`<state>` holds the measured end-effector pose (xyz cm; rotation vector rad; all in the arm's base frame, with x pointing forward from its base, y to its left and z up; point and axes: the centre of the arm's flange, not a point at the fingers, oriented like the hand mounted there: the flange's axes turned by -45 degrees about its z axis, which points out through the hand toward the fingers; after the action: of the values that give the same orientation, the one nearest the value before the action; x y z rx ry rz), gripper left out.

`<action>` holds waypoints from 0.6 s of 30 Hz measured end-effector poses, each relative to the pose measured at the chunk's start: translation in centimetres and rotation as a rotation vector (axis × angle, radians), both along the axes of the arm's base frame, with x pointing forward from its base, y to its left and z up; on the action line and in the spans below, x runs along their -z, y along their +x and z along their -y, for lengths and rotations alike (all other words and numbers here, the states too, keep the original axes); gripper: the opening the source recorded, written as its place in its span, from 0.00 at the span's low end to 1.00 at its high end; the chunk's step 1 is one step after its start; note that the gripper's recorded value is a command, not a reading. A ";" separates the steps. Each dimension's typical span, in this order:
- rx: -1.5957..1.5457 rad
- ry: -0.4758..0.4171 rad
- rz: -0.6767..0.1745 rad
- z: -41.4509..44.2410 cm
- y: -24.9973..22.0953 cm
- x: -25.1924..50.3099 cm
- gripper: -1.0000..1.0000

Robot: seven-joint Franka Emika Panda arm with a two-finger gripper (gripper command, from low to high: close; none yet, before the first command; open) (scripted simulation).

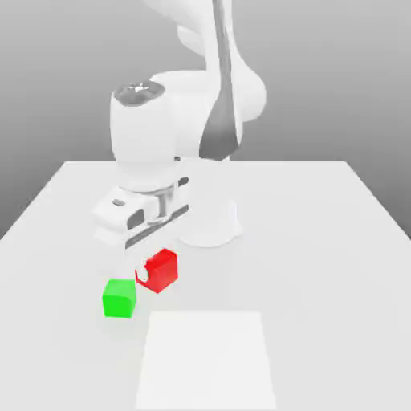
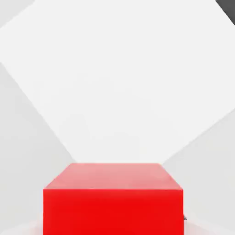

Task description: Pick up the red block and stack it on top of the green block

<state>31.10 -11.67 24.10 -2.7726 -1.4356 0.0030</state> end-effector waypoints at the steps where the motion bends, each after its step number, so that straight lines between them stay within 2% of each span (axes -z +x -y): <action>1: -0.012 -0.002 0.002 1.0 -0.7 -0.1 0.00; 5: -0.053 0.001 0.007 3.8 -3.1 -0.2 0.00; 12: -0.071 0.069 0.006 3.2 -2.8 2.8 0.00; 18: -0.062 0.048 0.009 3.6 -3.0 5.1 0.00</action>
<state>28.08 -15.24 18.96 -2.6930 -1.5018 -0.0433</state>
